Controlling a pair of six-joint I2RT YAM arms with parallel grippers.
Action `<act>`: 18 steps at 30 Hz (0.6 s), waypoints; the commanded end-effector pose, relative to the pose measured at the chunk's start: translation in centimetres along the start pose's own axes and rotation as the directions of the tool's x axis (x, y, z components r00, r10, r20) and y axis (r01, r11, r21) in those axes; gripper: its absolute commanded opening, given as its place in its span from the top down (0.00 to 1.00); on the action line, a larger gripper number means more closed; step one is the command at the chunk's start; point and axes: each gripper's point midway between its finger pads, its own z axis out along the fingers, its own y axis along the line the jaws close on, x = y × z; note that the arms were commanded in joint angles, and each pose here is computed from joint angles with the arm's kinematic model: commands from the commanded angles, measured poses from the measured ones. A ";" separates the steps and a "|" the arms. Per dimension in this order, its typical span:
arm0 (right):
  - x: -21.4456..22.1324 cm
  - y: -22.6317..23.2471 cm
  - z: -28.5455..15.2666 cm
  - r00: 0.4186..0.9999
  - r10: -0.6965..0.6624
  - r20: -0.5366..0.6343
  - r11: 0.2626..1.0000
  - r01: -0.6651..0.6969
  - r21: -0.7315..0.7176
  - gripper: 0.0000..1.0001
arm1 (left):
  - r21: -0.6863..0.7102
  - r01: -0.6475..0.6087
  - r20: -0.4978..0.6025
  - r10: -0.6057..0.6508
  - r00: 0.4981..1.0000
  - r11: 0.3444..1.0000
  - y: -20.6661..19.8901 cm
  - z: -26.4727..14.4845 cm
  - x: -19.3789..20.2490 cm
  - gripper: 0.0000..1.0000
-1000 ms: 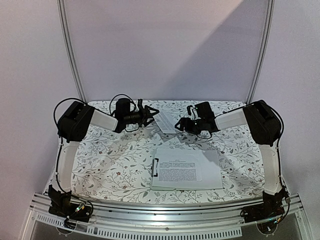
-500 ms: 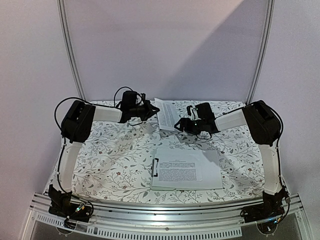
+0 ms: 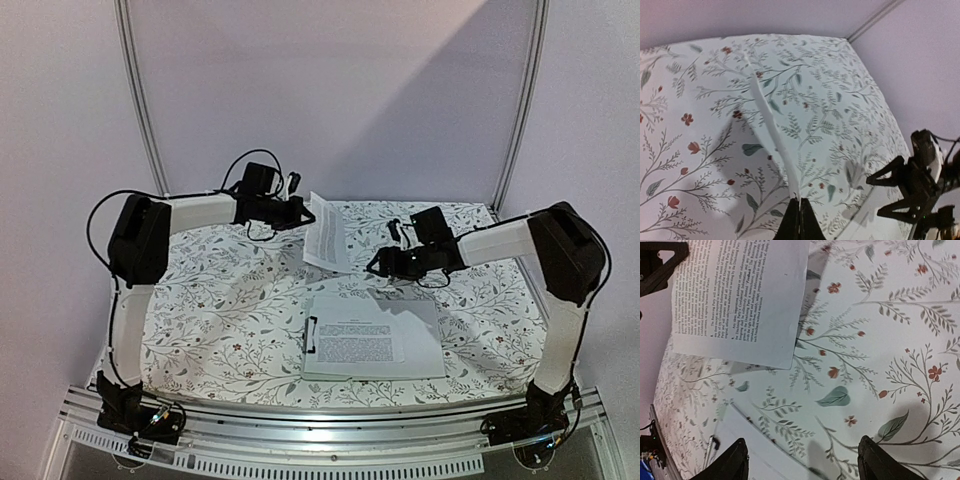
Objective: Put the files into the folder
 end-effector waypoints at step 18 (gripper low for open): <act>0.6 13.4 -18.5 0.555 -0.767 0.322 0.594 0.804 0.029 0.24 | -0.025 -0.687 -0.289 0.653 0.700 0.726 -15.8 -13.8 11.1 1.00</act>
